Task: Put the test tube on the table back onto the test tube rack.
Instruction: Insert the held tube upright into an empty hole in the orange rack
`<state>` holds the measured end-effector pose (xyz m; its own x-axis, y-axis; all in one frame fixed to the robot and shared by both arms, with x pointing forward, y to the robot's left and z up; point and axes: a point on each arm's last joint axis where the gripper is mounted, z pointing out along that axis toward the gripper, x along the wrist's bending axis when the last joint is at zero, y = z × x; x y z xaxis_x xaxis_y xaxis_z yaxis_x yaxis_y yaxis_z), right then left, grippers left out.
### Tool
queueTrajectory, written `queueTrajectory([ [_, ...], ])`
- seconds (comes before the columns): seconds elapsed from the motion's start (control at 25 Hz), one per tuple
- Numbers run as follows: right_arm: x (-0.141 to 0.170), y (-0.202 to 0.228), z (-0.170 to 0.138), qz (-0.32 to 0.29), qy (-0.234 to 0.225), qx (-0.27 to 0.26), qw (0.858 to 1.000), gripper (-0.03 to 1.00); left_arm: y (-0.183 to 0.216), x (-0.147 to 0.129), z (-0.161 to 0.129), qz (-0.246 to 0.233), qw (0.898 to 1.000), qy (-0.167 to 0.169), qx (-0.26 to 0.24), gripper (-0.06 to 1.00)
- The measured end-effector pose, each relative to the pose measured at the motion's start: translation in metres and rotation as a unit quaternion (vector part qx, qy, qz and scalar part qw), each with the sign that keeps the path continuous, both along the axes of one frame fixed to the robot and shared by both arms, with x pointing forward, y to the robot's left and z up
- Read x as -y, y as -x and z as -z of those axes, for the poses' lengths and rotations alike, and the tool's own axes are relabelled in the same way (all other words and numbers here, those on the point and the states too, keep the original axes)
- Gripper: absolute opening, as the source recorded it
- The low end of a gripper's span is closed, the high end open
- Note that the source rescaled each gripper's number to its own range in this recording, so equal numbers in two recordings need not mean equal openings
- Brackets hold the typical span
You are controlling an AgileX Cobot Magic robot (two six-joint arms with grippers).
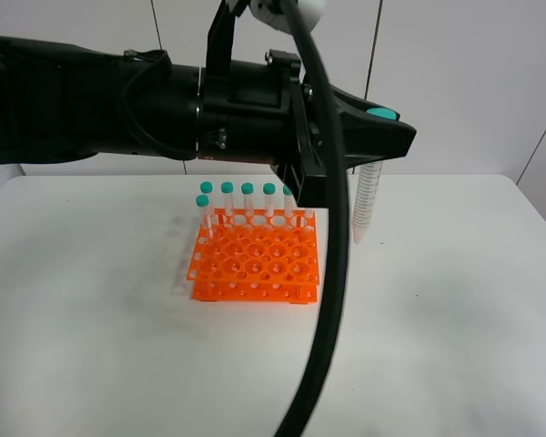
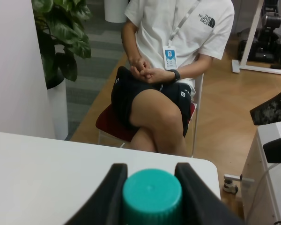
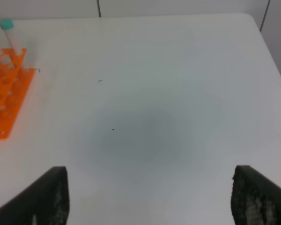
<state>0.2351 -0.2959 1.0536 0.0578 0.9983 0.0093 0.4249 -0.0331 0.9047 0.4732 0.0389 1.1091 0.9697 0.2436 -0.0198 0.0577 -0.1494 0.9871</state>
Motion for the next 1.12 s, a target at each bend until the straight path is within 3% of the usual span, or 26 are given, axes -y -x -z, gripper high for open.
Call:
queueTrajectory([
  [0.24,0.0,0.0,0.0,0.0,0.0,0.0,1.0,0.85,-0.002,-0.001,0.001,-0.01,1.0,-0.003,0.001,0.0],
  [0.44,0.0,0.0,0.0,0.0,0.0,0.0,1.0,0.85,-0.016,-0.007,0.006,-0.095,0.995,-0.037,0.01,0.0],
  [0.6,0.0,0.0,0.0,0.0,0.0,0.0,1.0,0.85,-0.028,-0.016,0.014,-0.162,0.981,-0.101,0.037,0.0],
  [0.72,0.0,0.0,0.0,0.0,0.0,0.0,1.0,0.85,-0.036,-0.024,0.017,-0.219,0.966,-0.13,0.039,0.0],
  [0.8,0.0,0.0,0.0,0.0,0.0,0.001,1.0,0.85,-0.041,-0.028,0.016,-0.262,0.957,-0.122,0.028,0.0],
  [0.92,0.0,0.0,0.0,0.0,0.0,0.001,1.0,0.85,-0.049,-0.037,0.014,-0.336,0.938,-0.077,0.029,0.0],
  [0.96,0.0,0.0,0.0,0.0,0.0,0.001,1.0,0.85,-0.051,-0.041,0.017,-0.352,0.935,-0.052,0.016,0.0],
  [1.12,0.0,0.0,0.0,0.0,0.0,0.001,1.0,0.85,-0.059,-0.059,0.034,-0.369,0.929,-0.016,-0.019,0.0],
])
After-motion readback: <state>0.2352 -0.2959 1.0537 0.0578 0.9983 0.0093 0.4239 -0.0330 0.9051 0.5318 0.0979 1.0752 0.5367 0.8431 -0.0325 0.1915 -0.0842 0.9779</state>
